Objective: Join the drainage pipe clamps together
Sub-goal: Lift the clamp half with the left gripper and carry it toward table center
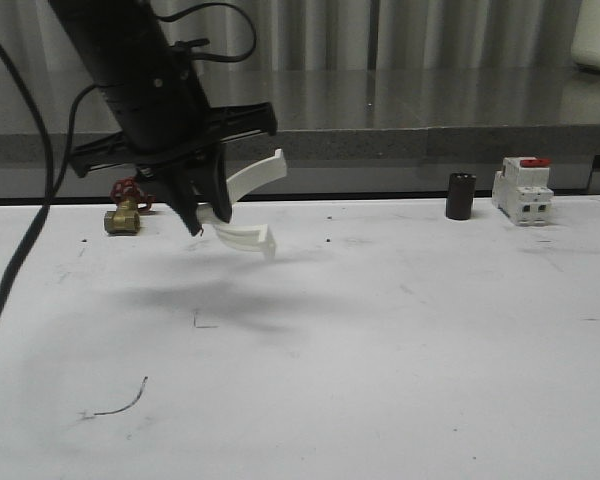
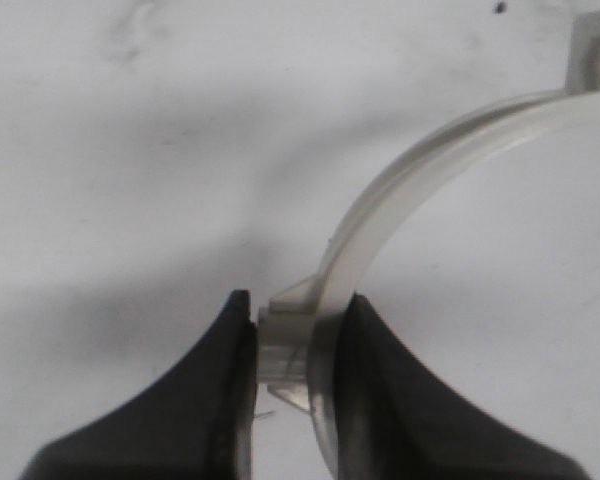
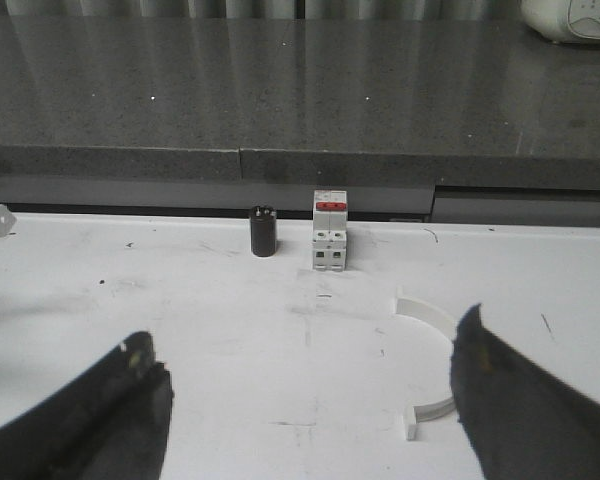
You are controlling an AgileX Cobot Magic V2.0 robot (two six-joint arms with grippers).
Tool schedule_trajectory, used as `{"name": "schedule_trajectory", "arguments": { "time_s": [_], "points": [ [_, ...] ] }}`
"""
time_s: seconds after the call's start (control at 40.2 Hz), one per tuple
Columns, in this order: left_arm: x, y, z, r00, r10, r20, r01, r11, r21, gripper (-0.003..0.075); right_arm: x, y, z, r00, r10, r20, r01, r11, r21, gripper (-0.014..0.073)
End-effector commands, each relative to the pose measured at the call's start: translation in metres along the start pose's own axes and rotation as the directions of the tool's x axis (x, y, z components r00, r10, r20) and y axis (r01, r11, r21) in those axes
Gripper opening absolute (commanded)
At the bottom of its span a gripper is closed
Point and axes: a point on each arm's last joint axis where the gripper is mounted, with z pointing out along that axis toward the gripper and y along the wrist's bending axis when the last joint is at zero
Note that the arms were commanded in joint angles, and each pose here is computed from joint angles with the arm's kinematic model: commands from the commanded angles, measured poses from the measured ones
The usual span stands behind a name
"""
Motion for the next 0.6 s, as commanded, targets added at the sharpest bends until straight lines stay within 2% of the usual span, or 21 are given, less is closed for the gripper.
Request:
{"name": "schedule_trajectory", "arguments": {
  "time_s": [0.0, 0.224, 0.448, 0.572],
  "points": [
    [-0.012, -0.015, -0.019, 0.998, -0.022, 0.058, 0.019, 0.999, 0.049, -0.0020, -0.016, 0.000, -0.001, 0.996, 0.002, 0.089, -0.003, 1.000, 0.005, 0.0592],
    [-0.013, -0.005, 0.001, 0.999, -0.025, -0.048, 0.021, 0.995, -0.095, -0.0020, -0.016, 0.000, -0.001, 0.996, 0.002, 0.089, -0.003, 1.000, 0.005, 0.0592],
    [-0.009, 0.001, 0.019, 0.992, -0.074, -0.100, 0.061, 0.989, -0.133, -0.0014, -0.016, 0.000, -0.001, 0.996, 0.002, 0.089, -0.003, 1.000, 0.005, 0.0592],
    [-0.007, 0.002, 0.028, 0.990, -0.085, -0.116, 0.068, 0.987, -0.143, 0.0022, -0.016, 0.000, -0.001, 0.996, 0.002, 0.089, -0.003, 1.000, 0.005, 0.0592]
  ]
}}
